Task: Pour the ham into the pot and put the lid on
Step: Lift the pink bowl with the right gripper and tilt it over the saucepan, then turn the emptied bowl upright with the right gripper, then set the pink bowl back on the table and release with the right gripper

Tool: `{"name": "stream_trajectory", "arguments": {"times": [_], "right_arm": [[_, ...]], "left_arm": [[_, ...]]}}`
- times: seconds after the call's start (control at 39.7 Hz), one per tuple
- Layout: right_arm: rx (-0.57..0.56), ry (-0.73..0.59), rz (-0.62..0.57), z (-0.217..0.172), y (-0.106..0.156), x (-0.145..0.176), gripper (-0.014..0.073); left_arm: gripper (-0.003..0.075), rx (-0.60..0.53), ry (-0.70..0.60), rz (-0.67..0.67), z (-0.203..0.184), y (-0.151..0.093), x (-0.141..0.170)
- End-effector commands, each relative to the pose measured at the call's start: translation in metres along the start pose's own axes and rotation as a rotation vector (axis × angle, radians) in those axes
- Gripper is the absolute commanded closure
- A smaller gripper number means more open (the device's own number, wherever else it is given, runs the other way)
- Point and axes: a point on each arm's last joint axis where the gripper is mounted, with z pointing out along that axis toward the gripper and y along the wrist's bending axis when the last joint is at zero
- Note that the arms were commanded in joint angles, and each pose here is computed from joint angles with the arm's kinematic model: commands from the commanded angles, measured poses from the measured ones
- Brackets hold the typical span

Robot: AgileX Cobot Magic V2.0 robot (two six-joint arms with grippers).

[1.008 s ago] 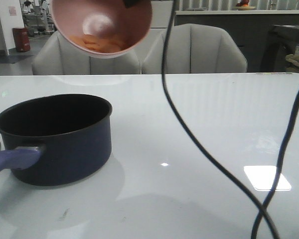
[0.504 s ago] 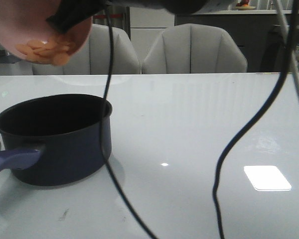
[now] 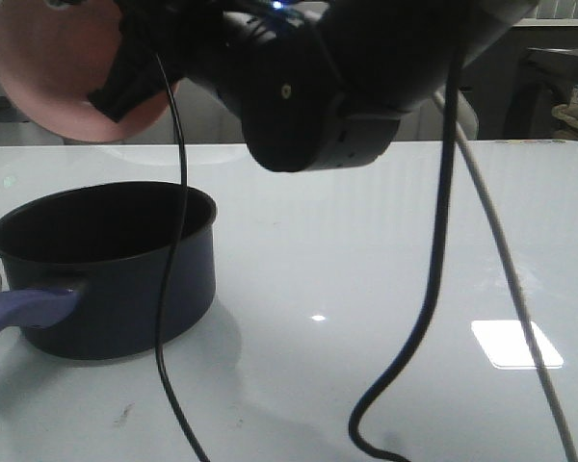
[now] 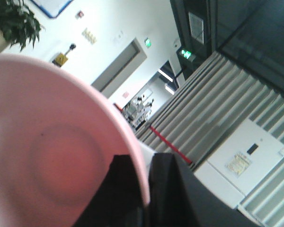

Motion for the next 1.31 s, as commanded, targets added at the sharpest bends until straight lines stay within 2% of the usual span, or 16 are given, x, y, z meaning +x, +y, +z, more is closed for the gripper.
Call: {"name": "stream_trajectory", "arguments": {"times": [0.0, 0.05, 0.15, 0.23, 0.33, 0.48, 0.61, 0.68, 0.86, 0.96, 1.11, 1.18, 1.29], "right_arm": [[0.205, -0.139, 0.013, 0.004, -0.034, -0.025, 0.0456], [0.202, -0.118, 0.052, 0.004, -0.032, -0.024, 0.0456], [0.243, -0.043, 0.235, 0.003, -0.037, -0.022, 0.0456], [0.243, 0.083, 0.384, 0.003, -0.043, -0.02, 0.0456], [0.164, 0.258, 0.528, 0.002, -0.051, -0.024, 0.0456], [0.031, 0.436, 0.703, -0.005, -0.078, -0.037, 0.0456], [-0.103, 0.528, 0.728, -0.012, -0.1, -0.039, 0.0456], [-0.185, 0.592, 0.788, -0.019, -0.114, -0.035, 0.0456], [-0.304, 0.712, 0.85, -0.034, -0.147, -0.015, 0.0456], [-0.336, 0.799, 0.859, -0.044, -0.163, 0.005, 0.0456], [-0.311, 0.958, 0.819, -0.059, -0.182, 0.031, 0.0456], [-0.257, 1.059, 0.811, -0.068, -0.19, 0.042, 0.0456], [-0.172, 1.186, 0.861, -0.079, -0.199, 0.056, 0.0456]], "left_arm": [[0.0164, 0.001, -0.087, -0.003, -0.001, 0.0, -0.015], [0.0164, 0.001, -0.087, -0.003, -0.001, 0.0, -0.015], [0.0164, 0.001, -0.087, -0.003, -0.001, 0.0, -0.015], [0.0164, 0.001, -0.087, -0.003, -0.001, 0.0, -0.015], [0.0164, 0.001, -0.087, -0.003, -0.001, 0.0, -0.015], [0.0164, 0.001, -0.089, -0.003, -0.001, 0.0, -0.015], [0.0164, 0.001, -0.089, -0.003, -0.001, 0.0, -0.015], [0.0164, 0.001, -0.089, -0.003, -0.001, 0.0, -0.015], [0.0164, 0.001, -0.089, -0.003, -0.001, 0.0, -0.015], [0.0164, 0.001, -0.089, -0.003, -0.001, 0.0, -0.015], [0.0164, 0.001, -0.089, -0.003, -0.001, 0.0, -0.015], [0.0164, 0.001, -0.089, -0.003, -0.001, 0.0, -0.015], [0.0164, 0.001, -0.089, -0.003, -0.001, 0.0, -0.015]]}}
